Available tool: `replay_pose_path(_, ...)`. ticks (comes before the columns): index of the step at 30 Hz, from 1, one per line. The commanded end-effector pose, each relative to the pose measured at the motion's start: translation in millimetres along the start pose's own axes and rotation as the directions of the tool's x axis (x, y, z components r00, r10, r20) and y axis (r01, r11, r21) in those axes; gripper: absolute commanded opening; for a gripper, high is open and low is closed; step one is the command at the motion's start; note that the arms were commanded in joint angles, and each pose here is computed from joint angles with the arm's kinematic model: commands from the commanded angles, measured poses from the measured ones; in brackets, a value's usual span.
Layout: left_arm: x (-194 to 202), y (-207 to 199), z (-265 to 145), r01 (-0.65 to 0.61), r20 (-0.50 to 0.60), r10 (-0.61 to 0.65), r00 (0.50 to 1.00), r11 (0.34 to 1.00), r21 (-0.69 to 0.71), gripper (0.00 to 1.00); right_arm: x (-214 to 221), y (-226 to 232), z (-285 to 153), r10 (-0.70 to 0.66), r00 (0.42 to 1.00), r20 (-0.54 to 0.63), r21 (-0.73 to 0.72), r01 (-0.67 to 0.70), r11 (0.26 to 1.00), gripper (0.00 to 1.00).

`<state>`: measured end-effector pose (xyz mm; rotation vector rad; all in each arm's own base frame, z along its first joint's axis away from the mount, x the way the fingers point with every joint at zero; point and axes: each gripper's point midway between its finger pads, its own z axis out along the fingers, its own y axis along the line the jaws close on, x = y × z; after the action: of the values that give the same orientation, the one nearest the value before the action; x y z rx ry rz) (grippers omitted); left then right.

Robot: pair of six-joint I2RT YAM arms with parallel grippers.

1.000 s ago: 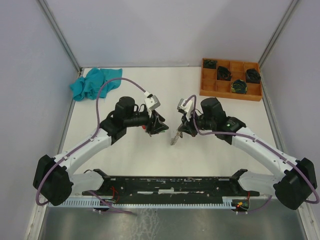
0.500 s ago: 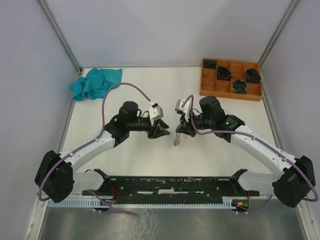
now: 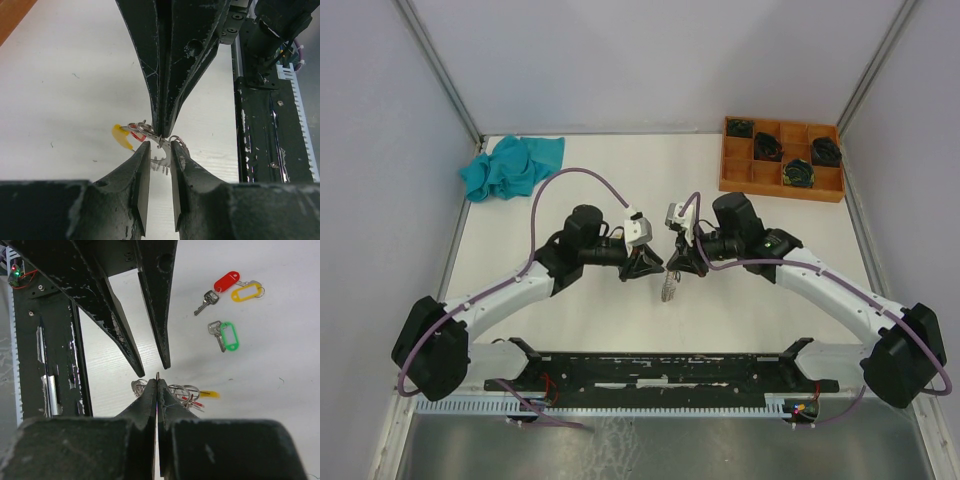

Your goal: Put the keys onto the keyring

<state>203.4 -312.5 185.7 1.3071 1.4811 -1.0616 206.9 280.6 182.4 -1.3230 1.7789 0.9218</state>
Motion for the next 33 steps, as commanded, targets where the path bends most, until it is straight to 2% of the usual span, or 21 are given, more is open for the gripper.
replay_pose_path(1, -6.1, -2.7, 3.2, -0.076, 0.024, 0.075, 0.997, 0.996, 0.036, 0.29, -41.5, 2.3, -4.7, -0.091, 0.99, 0.107, -0.011, 0.093, 0.996, 0.01)
replay_pose_path(15, -1.6, -7.1, 6.8, -0.061, 0.003, 0.061, 0.998, 0.996, 0.067, 0.24, -47.0, 9.5, -5.1, -0.103, 0.987, 0.124, -0.036, 0.109, 0.993, 0.01)
replay_pose_path(21, -3.2, -8.7, 7.3, -0.057, 0.007, 0.057, 0.998, 0.995, 0.078, 0.18, -47.5, 12.0, -2.9, -0.101, 0.987, 0.124, -0.05, 0.108, 0.993, 0.01)
replay_pose_path(28, -9.4, -10.2, 6.1, -0.068, 0.021, 0.066, 0.998, 0.994, 0.085, 0.04, -45.2, 14.0, 2.0, -0.095, 0.989, 0.11, -0.067, 0.103, 0.992, 0.01)
replay_pose_path(31, -10.5, -7.7, 4.6, -0.079, 0.02, 0.078, 0.997, 0.995, 0.064, 0.03, -43.9, 15.5, 0.1, -0.095, 0.989, 0.111, -0.066, 0.103, 0.992, 0.01)
replay_pose_path(33, -10.6, -4.6, 2.5, -0.099, 0.019, 0.098, 0.995, 0.994, 0.037, 0.03, -44.5, 13.1, -4.4, -0.102, 0.988, 0.115, -0.034, 0.107, 0.994, 0.06)
